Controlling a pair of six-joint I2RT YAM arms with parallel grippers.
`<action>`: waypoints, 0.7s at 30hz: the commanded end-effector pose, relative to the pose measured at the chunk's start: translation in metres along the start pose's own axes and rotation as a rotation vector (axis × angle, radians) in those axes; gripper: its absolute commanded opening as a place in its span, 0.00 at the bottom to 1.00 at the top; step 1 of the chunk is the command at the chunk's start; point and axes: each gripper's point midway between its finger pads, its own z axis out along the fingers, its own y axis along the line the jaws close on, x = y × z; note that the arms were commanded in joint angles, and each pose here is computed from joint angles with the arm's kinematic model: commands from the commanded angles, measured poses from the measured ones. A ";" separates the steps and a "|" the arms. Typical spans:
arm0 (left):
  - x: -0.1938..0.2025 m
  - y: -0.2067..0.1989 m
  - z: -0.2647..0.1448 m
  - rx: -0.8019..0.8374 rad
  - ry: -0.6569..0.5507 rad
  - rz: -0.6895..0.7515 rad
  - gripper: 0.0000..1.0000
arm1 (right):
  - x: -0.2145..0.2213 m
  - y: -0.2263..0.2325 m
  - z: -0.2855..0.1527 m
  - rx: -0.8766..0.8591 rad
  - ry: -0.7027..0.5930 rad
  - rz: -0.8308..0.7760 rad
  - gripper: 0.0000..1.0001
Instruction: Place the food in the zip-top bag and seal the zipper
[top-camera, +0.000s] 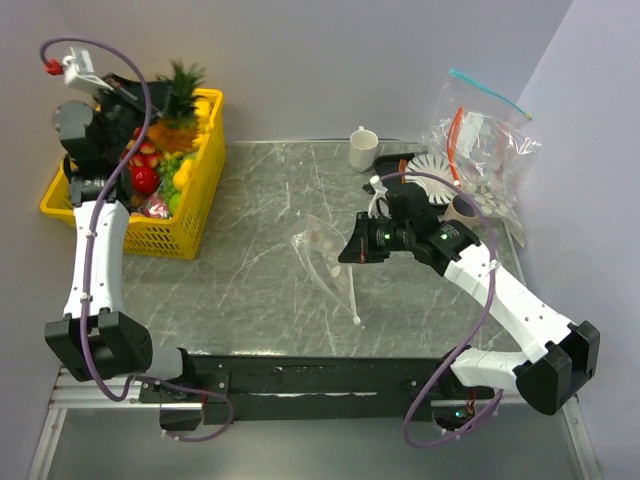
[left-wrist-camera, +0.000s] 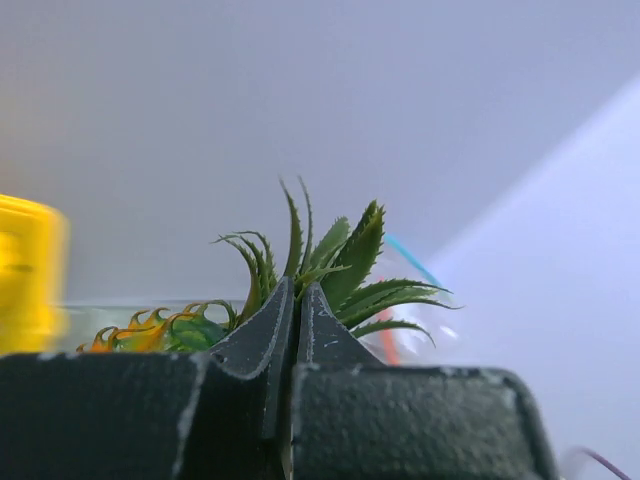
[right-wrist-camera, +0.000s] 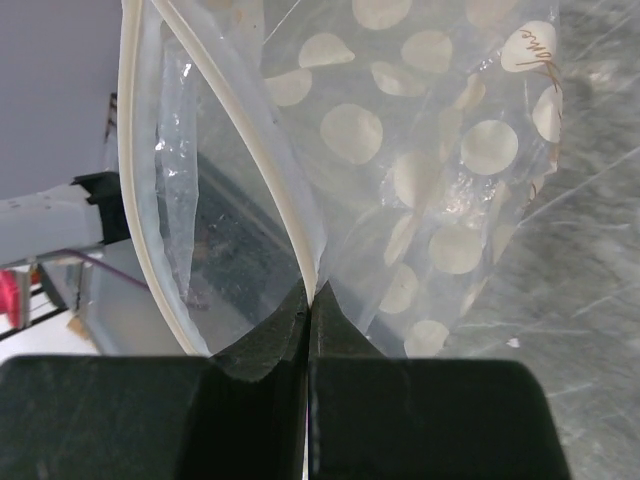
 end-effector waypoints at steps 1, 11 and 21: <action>0.030 -0.119 -0.019 0.409 0.116 -0.142 0.01 | -0.017 0.026 -0.005 -0.108 -0.030 -0.015 0.00; 0.074 -0.234 -0.063 0.744 0.189 -0.384 0.01 | -0.018 0.025 0.005 -0.148 0.008 0.000 0.00; 0.106 -0.273 -0.125 1.003 0.269 -0.657 0.01 | -0.035 0.042 -0.011 -0.246 -0.011 0.020 0.00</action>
